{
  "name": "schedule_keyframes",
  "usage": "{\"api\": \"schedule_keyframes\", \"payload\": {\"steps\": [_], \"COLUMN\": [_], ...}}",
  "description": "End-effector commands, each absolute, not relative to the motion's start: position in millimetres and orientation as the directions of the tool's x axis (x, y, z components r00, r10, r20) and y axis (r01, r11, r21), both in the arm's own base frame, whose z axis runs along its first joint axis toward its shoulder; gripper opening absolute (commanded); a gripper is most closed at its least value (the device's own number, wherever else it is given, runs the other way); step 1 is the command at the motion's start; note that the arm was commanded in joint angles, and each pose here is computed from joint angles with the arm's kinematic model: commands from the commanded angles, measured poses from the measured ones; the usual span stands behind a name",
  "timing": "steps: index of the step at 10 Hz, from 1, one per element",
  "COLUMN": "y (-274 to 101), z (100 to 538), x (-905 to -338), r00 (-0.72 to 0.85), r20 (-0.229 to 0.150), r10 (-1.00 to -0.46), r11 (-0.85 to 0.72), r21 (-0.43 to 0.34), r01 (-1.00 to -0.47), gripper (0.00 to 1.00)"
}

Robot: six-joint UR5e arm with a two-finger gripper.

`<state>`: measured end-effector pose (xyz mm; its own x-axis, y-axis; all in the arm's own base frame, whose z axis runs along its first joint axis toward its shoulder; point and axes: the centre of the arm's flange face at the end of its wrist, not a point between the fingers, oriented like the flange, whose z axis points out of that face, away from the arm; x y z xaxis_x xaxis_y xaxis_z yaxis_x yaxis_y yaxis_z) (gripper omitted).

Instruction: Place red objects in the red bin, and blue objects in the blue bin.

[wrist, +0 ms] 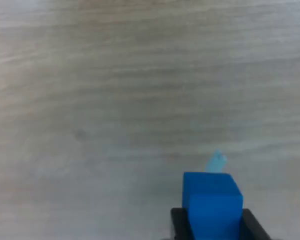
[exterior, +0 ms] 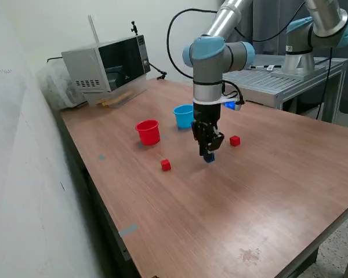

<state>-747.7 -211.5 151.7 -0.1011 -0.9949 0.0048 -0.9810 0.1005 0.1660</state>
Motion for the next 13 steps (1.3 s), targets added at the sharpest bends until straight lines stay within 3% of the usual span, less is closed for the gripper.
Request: {"api": "schedule_keyframes", "payload": {"steps": [1,4,7,8,13], "y": [-171.3,-70.9,54.5,77.8,107.1], "z": [237.6,293.0,267.3,260.4,247.0], "x": [-736.5,-696.7,-656.1,-644.3,-620.6], "r00": [-0.129,-0.230,-0.381,-0.407,-0.401], "r20": [0.010,0.001,-0.018,-0.021,-0.029], "r10": [-0.992,-0.973,-0.924,-0.913,-0.916], "r11": [0.128,0.224,0.375,0.401,0.397], "r21": [0.225,0.227,0.150,0.131,0.094], "r01": [-0.966,-0.948,-0.915,-0.907,-0.913], "gripper": [0.00,0.00,0.00,0.00,0.00]}}
